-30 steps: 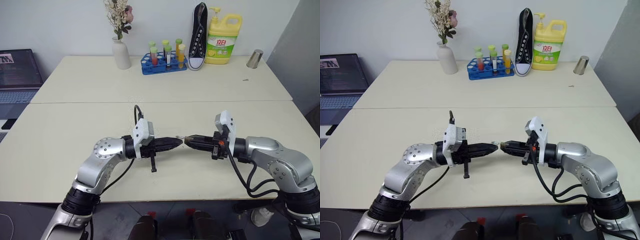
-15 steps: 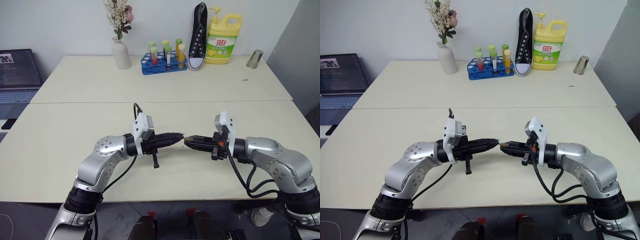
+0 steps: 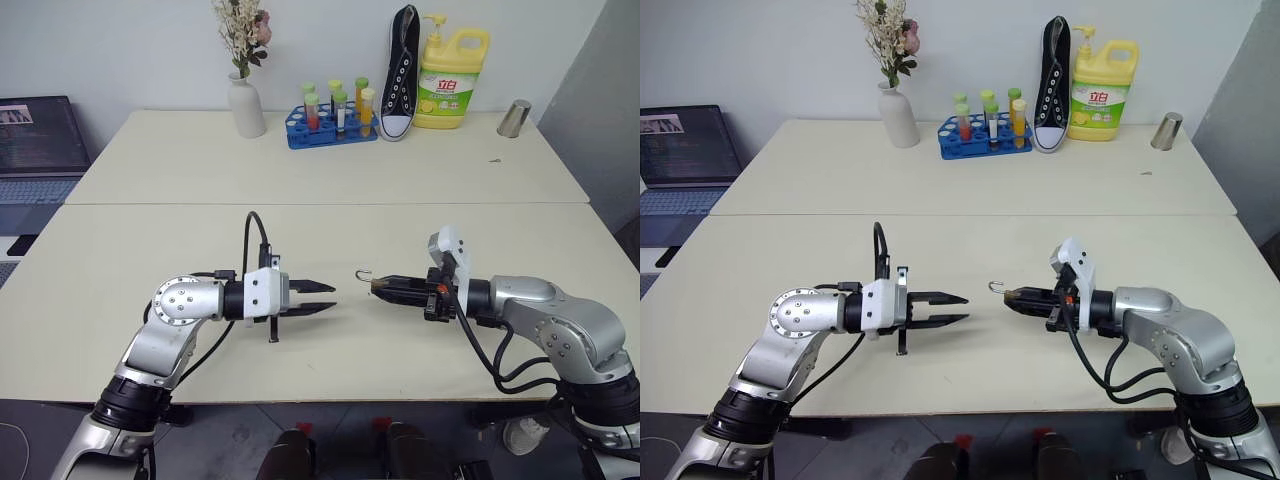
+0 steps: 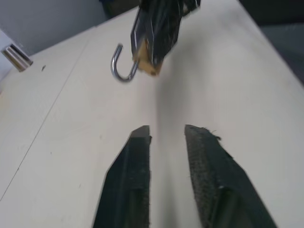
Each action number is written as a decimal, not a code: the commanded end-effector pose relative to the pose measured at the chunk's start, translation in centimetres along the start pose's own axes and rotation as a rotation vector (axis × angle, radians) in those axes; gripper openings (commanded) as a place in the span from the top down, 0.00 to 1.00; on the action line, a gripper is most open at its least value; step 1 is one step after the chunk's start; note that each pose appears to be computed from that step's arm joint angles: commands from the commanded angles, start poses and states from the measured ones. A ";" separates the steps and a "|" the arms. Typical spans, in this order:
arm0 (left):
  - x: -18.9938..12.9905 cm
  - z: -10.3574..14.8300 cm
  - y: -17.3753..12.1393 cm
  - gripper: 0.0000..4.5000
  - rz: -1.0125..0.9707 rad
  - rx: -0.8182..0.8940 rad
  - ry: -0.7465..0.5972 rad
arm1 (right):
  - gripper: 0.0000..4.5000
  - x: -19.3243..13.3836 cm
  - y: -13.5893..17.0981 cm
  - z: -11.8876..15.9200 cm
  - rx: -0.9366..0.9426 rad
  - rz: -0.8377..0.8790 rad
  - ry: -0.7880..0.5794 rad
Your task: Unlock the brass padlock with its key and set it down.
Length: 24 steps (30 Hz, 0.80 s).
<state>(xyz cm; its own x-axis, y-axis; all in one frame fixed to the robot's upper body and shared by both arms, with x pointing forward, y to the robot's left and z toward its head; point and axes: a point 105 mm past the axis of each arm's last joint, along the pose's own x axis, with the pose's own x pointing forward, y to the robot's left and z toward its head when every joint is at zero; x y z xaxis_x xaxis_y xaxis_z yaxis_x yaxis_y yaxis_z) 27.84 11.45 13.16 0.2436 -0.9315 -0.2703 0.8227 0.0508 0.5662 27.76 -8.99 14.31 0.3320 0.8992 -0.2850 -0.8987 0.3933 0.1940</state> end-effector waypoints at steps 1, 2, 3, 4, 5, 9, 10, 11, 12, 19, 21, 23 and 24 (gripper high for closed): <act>-0.2 -0.1 -0.5 0.46 -0.020 0.054 0.005 | 0.97 0.6 -0.2 0.0 0.008 0.023 0.031; -0.1 -0.2 -0.5 0.38 -0.020 0.058 0.004 | 0.97 0.6 -0.4 -0.1 0.012 0.022 0.036; -0.1 -0.2 -0.5 0.32 -0.019 0.058 0.003 | 0.97 0.9 -0.6 -0.2 0.019 0.022 0.042; -0.1 -0.2 -0.5 0.24 -0.012 0.059 0.003 | 0.97 1.3 -1.0 -0.3 0.028 0.023 0.052; -0.2 -0.2 -0.5 0.17 -0.004 0.059 0.005 | 0.97 1.9 -1.5 -0.5 0.042 0.020 0.065; -0.5 -0.4 -0.4 0.00 0.031 0.052 0.015 | 0.97 3.9 -3.3 -1.1 0.077 -0.006 0.119; -0.6 -0.4 -0.5 0.00 0.036 0.052 0.018 | 0.97 4.4 -3.8 -1.1 0.082 -0.014 0.125; -0.6 -0.5 -0.6 0.00 0.037 0.048 0.021 | 0.97 4.7 -4.1 -1.2 0.088 -0.014 0.136; -0.7 -0.5 -0.7 0.00 0.037 0.045 0.023 | 0.97 4.9 -4.2 -1.2 0.090 -0.012 0.143; -0.8 -0.6 -1.1 0.00 0.053 0.003 0.029 | 0.65 4.8 -6.5 -1.9 0.053 -0.084 0.209; -1.0 -0.5 -0.8 0.00 0.075 -0.026 0.025 | 0.49 3.7 -6.9 -1.8 0.035 -0.104 0.209; -1.1 -0.5 -0.3 0.00 0.098 -0.054 0.028 | 0.34 2.1 -7.2 -1.7 0.012 -0.124 0.206; -1.2 -0.6 -0.2 0.00 0.102 -0.071 0.034 | 0.26 1.5 -7.2 -1.6 -0.010 -0.136 0.208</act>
<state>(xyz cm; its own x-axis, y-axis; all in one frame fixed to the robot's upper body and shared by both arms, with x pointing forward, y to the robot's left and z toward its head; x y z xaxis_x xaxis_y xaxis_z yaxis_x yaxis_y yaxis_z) 27.53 12.53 11.63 0.3189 -0.9074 -0.2737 0.8419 0.1386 0.5216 34.16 -9.44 9.75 0.3386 0.7905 -0.5104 -0.8518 0.4880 0.1906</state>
